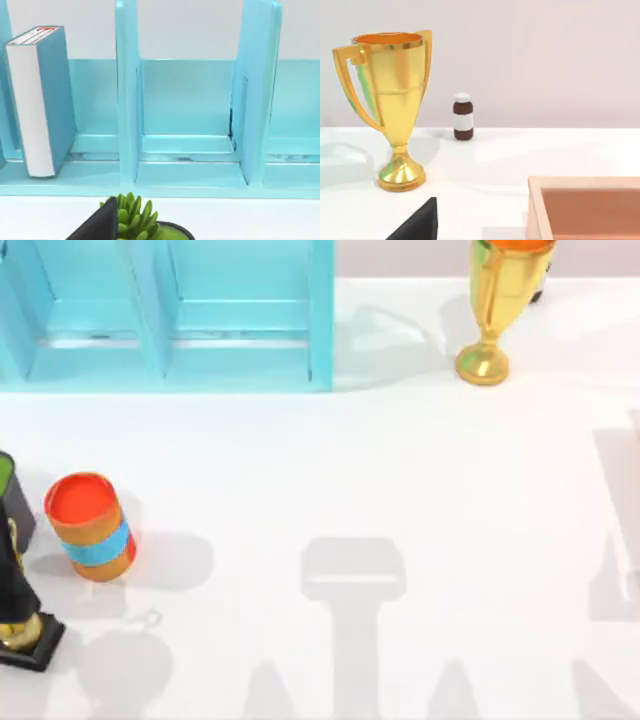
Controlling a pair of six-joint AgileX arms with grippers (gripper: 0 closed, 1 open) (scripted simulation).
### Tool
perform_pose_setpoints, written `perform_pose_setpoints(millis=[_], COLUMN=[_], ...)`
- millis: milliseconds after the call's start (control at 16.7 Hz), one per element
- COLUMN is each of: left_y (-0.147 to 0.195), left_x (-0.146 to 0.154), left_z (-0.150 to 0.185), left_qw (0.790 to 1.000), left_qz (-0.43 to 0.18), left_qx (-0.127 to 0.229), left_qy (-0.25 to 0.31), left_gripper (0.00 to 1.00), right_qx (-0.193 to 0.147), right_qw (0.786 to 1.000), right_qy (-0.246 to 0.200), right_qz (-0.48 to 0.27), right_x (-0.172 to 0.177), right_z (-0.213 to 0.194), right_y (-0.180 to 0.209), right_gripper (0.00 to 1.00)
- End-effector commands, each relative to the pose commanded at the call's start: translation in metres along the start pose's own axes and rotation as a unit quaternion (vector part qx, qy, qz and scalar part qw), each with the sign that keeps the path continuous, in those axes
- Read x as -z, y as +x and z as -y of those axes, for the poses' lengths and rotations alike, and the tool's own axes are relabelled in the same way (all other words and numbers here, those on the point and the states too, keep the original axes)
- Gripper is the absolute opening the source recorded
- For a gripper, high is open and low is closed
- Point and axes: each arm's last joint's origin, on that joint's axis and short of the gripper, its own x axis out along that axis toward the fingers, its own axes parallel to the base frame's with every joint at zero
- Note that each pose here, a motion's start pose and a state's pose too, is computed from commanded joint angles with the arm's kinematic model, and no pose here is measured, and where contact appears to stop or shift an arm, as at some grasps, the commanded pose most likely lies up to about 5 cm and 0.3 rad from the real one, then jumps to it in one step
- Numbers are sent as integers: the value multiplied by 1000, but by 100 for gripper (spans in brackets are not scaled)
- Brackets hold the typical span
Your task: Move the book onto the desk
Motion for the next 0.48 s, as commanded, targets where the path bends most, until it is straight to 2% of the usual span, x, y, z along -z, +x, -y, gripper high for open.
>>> perform_pose_setpoints(millis=[240,480], left_y=[1,11], left_x=[-6,-37], left_z=[-1,-7], left_qw=[1000,1000], left_qz=[5,23], left_qx=[-1,-2], left_qy=[1,7], left_gripper=[100,100], right_qx=[0,0], right_qw=[1000,1000], right_qy=[0,0], right_qz=[0,0], right_x=[0,0], right_z=[0,0], right_y=[0,0], right_gripper=[100,100])
